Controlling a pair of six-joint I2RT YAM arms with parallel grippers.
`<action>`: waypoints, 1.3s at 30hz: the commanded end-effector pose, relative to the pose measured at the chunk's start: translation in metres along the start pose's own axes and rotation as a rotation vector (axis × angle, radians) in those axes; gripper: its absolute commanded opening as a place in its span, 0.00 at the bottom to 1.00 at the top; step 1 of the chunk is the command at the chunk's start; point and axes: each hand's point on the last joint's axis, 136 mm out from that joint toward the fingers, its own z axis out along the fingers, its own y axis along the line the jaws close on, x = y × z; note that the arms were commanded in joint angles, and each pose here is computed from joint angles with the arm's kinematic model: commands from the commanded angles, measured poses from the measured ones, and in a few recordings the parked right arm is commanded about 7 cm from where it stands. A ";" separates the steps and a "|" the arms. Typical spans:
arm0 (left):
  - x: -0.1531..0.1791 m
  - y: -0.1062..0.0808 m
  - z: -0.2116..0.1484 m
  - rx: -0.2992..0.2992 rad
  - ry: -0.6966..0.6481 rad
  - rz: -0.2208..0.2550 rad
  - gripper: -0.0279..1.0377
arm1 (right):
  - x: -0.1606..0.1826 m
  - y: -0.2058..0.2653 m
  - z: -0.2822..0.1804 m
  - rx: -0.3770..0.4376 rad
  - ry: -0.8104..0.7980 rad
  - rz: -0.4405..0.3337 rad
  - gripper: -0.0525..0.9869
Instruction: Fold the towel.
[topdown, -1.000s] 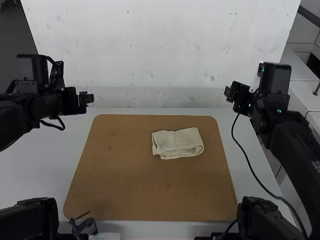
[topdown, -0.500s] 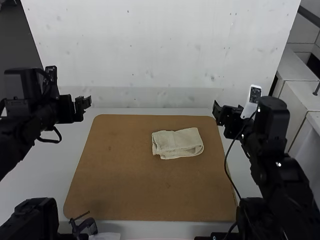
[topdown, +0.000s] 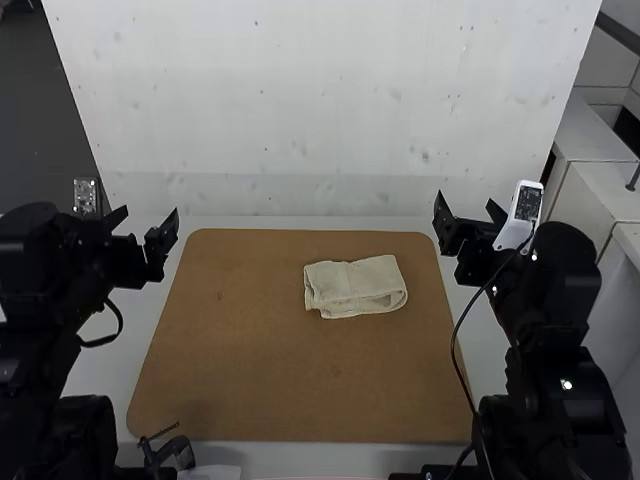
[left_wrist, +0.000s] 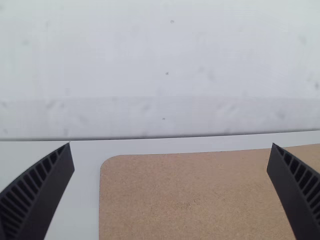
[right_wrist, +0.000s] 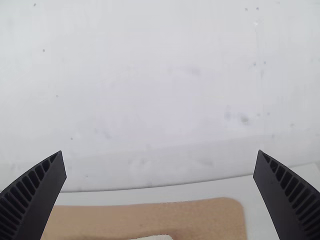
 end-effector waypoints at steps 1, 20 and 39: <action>-0.003 -0.003 -0.007 0.005 -0.068 0.076 0.96 | -0.011 0.000 -0.004 0.004 -0.041 0.005 0.98; 0.036 0.021 0.001 -0.135 -0.043 0.160 0.96 | 0.041 -0.023 0.007 0.088 0.073 0.012 0.98; 0.035 0.022 0.001 -0.140 -0.045 0.151 0.96 | 0.057 -0.033 0.011 0.120 0.088 -0.012 0.98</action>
